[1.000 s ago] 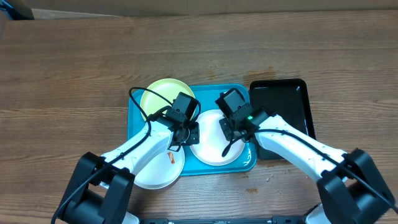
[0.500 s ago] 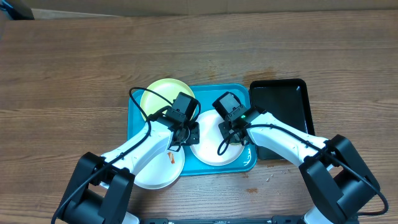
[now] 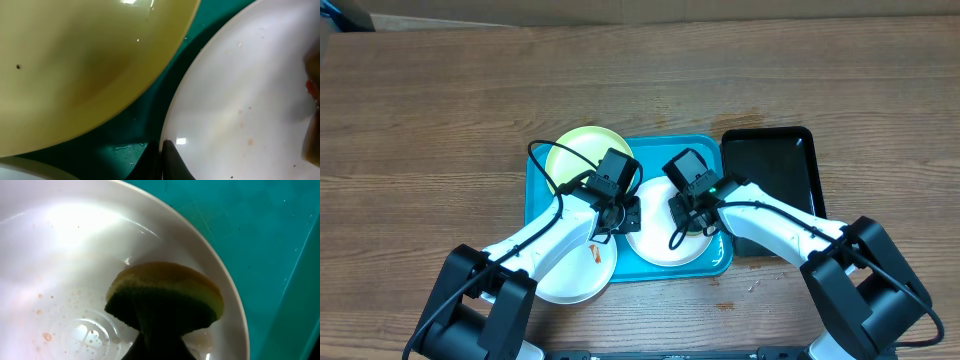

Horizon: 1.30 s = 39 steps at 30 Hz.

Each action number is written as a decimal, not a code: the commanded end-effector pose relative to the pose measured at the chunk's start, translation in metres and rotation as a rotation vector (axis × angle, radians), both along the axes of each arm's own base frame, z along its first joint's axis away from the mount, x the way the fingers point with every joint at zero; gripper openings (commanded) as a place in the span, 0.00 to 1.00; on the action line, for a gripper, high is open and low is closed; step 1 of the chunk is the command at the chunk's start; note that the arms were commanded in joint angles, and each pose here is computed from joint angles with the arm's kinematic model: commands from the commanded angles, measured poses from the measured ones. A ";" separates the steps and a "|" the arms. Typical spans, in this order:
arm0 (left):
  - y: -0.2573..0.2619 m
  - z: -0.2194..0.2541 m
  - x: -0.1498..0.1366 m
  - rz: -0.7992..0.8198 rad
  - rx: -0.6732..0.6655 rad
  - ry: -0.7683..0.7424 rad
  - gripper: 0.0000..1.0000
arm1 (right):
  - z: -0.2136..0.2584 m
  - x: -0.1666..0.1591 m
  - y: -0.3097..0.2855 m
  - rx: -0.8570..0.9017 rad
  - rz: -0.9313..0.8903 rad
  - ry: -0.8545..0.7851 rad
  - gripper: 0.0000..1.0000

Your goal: Clean dirty plates on tray and stack at the side

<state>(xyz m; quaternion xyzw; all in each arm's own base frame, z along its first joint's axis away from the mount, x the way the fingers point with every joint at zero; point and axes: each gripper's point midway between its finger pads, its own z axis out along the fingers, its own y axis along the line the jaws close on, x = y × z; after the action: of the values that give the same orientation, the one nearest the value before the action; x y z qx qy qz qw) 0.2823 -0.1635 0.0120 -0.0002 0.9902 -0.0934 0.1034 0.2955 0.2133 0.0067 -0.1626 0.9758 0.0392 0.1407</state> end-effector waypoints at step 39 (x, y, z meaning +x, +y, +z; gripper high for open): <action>-0.001 0.000 -0.002 -0.010 0.007 0.014 0.04 | 0.074 0.019 -0.159 0.234 -0.434 0.110 0.04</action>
<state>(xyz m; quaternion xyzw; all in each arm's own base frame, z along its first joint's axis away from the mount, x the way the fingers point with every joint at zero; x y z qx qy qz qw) 0.2810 -0.1636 0.0117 0.0002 0.9905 -0.0942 0.1004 0.3097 0.1045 0.1036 0.0325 0.9570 0.2716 0.0967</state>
